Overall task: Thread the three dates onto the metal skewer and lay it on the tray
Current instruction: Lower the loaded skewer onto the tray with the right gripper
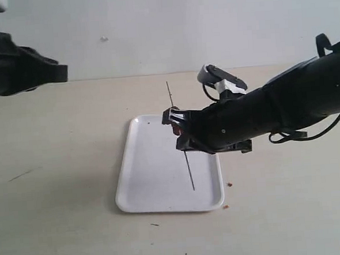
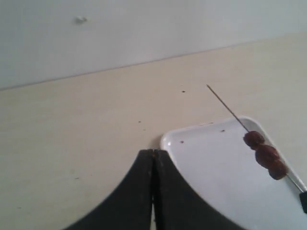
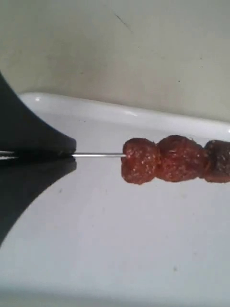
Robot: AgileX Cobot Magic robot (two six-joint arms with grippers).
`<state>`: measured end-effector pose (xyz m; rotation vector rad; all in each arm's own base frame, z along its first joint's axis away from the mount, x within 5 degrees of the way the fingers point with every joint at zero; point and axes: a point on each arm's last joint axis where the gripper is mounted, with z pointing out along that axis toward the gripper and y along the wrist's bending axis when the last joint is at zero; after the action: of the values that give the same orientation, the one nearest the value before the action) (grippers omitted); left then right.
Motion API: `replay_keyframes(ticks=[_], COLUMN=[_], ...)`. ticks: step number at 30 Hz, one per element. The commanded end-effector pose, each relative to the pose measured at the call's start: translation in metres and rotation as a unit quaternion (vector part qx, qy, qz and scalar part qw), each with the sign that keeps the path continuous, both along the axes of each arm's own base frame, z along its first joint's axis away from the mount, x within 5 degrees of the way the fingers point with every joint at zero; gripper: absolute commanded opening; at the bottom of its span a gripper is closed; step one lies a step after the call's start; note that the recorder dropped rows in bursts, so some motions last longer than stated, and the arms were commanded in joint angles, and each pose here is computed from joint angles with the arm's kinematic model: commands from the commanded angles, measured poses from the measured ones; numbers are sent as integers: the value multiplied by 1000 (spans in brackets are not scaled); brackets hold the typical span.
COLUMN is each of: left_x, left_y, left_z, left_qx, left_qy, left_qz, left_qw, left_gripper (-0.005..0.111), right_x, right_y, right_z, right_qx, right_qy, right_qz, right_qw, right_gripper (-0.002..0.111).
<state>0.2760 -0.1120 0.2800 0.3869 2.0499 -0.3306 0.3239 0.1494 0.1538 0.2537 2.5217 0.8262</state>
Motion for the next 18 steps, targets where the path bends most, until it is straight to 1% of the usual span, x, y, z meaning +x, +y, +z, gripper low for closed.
replay_keyframes(ticks=[1,4,8,16,18], left_x=[-27,-40,-49,-51,-51], left_y=[22,30,31,32,32], left_z=[4,9,18,20,20], left_qx=[5,1,-9,-11,-11], left_qy=[-59,-81,-92,-94,-94], left_qz=[55,68,61,58,58], left_qw=[997,994,994,994,994], left_gripper=[0,0,0,0,0], right_x=[-4,-7,-7,-7,-7], right_y=[14,20,22,21,21], right_z=[-14,-27,-41,-53,-58], right_qx=[-11,-24,-29,-42,-44], right_qy=[23,38,58,70,76], right_qz=[-59,-58,-63,-68,-65], right_qw=[998,997,996,994,994], right_gripper=[0,0,0,0,3])
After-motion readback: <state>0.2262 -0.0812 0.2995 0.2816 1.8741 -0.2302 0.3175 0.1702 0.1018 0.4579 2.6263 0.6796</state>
